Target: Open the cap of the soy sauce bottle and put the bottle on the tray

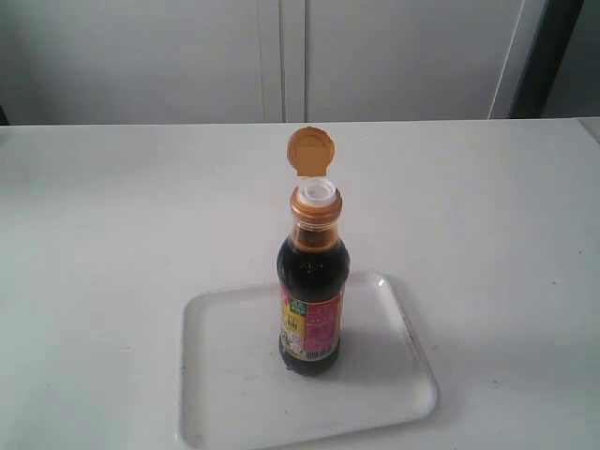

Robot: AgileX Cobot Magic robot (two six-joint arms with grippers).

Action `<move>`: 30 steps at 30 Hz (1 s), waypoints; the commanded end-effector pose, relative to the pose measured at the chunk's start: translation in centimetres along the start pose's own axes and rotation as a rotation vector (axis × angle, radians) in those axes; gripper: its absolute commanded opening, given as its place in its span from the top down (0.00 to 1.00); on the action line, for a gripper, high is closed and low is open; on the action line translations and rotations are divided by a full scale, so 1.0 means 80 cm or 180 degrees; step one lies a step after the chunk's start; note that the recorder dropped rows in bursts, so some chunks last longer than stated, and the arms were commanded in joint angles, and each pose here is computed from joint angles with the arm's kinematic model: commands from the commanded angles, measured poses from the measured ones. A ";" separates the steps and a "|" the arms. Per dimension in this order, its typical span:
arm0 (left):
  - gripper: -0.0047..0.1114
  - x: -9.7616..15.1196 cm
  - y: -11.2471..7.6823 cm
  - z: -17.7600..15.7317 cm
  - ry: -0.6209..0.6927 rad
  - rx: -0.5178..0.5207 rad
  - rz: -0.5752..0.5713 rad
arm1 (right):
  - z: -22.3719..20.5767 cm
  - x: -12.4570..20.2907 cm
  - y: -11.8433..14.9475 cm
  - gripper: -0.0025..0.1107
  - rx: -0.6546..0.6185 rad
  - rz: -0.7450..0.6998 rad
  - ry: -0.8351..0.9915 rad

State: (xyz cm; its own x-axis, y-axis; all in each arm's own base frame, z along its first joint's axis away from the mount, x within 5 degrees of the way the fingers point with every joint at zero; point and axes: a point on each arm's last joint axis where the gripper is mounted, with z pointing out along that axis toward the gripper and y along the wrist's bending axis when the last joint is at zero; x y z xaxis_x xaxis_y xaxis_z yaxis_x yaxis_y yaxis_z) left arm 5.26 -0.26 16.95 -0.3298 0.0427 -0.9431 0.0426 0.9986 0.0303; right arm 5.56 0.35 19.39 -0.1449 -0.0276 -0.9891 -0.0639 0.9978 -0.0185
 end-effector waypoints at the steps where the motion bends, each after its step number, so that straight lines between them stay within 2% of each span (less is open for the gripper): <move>1: 0.96 0.001 0.000 0.000 -0.0020 0.0007 -0.0040 | 0.000 0.004 0.000 0.98 0.0017 -0.0006 0.0045; 16: 0.96 0.001 0.000 0.000 -0.0020 0.0007 -0.0040 | -0.001 0.015 0.000 0.98 0.0010 -0.0011 0.0353; 30: 0.96 0.001 0.000 0.000 -0.0020 0.0007 -0.0040 | -0.001 0.015 0.000 0.98 0.0010 -0.0011 0.0346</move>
State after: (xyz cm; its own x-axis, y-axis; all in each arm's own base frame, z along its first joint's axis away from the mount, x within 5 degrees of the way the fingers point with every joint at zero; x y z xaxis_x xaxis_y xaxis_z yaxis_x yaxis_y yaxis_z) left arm 5.27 -0.26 16.97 -0.3279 0.0426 -0.9438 0.0424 0.9986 0.0304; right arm 5.37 0.32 18.37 -0.2524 -0.0408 -0.9668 -0.0661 0.9975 -0.0249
